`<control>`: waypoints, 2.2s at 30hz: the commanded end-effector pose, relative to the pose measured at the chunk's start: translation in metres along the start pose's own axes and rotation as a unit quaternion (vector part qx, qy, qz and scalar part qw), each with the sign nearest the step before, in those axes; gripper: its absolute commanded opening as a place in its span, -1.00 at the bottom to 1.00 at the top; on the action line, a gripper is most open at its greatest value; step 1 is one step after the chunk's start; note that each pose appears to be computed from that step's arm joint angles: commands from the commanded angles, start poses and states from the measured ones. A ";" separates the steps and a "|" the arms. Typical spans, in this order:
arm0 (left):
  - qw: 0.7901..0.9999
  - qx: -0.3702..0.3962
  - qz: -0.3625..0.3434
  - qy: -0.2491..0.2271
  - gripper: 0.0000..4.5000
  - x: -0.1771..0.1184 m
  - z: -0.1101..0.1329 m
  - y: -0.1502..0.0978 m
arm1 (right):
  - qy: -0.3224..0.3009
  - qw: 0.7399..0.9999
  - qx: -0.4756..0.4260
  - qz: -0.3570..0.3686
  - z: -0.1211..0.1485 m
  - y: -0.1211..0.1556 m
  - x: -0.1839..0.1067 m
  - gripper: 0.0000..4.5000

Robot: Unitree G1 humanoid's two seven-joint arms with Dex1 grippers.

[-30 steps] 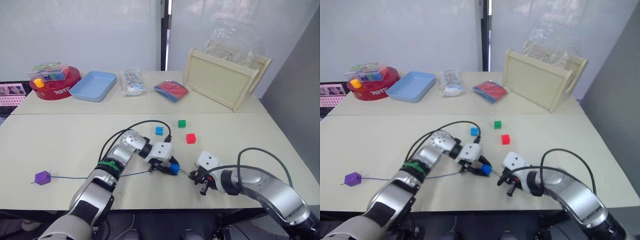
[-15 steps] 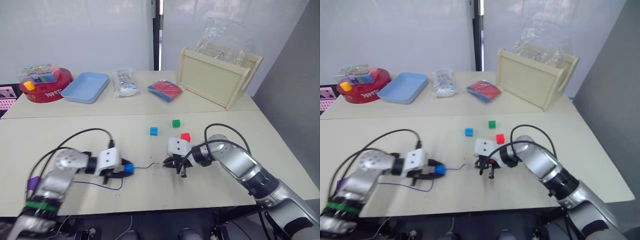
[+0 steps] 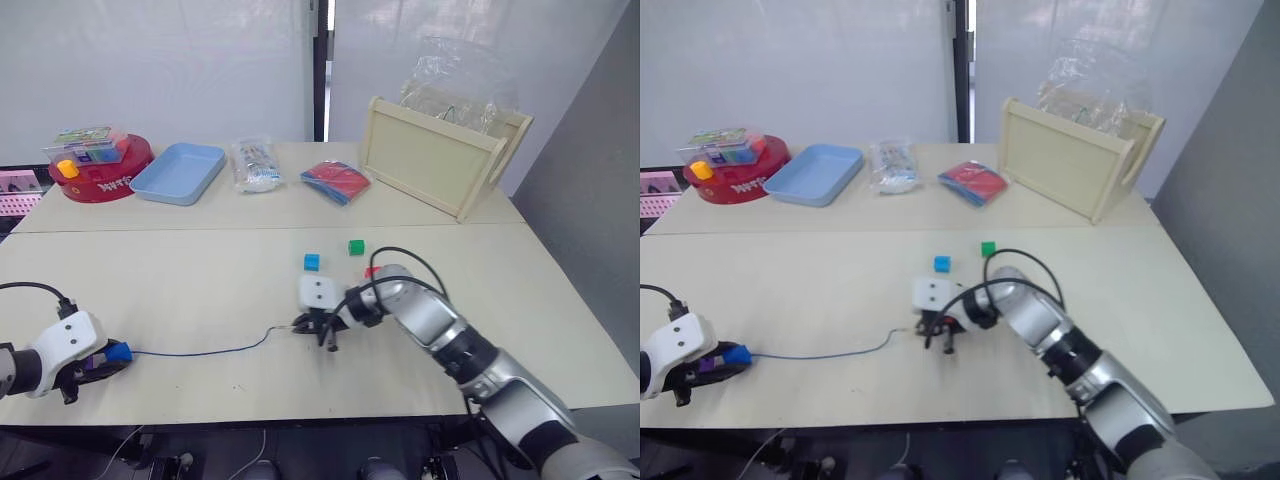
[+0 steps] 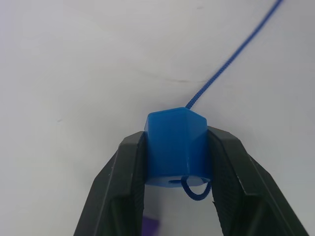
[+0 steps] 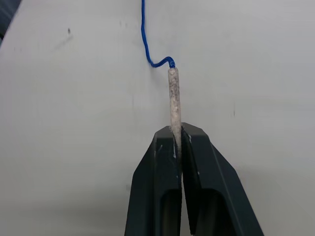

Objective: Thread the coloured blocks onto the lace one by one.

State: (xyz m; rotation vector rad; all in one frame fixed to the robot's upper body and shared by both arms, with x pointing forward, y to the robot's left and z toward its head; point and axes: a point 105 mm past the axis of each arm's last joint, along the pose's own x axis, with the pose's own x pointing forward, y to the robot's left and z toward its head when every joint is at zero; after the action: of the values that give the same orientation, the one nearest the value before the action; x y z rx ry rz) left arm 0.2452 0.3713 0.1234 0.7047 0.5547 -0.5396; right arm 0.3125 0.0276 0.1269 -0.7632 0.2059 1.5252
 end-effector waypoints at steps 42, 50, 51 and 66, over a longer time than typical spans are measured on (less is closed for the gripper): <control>0.887 0.068 -0.315 -0.331 0.99 0.117 0.149 -0.115 | 0.046 0.998 0.051 -0.008 -0.009 0.016 -0.019 -1.00; 0.876 0.029 -0.333 -0.347 0.49 0.128 0.158 -0.122 | 0.051 0.997 0.059 -0.006 -0.010 0.015 -0.018 -1.00; 0.875 0.029 -0.335 -0.348 0.49 0.129 0.159 -0.123 | 0.051 0.997 0.059 -0.006 -0.010 0.015 -0.018 -1.00; 0.867 0.040 -0.359 -0.343 -0.03 0.133 0.167 -0.135 | 0.053 0.997 0.060 -0.008 -0.012 0.015 -0.019 -1.00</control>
State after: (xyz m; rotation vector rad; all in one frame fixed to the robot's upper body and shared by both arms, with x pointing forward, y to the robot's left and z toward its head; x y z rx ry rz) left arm 0.3060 0.1316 0.0847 0.3037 0.0904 -1.4337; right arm 0.3029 0.0001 0.1151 -0.7418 0.4095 1.4302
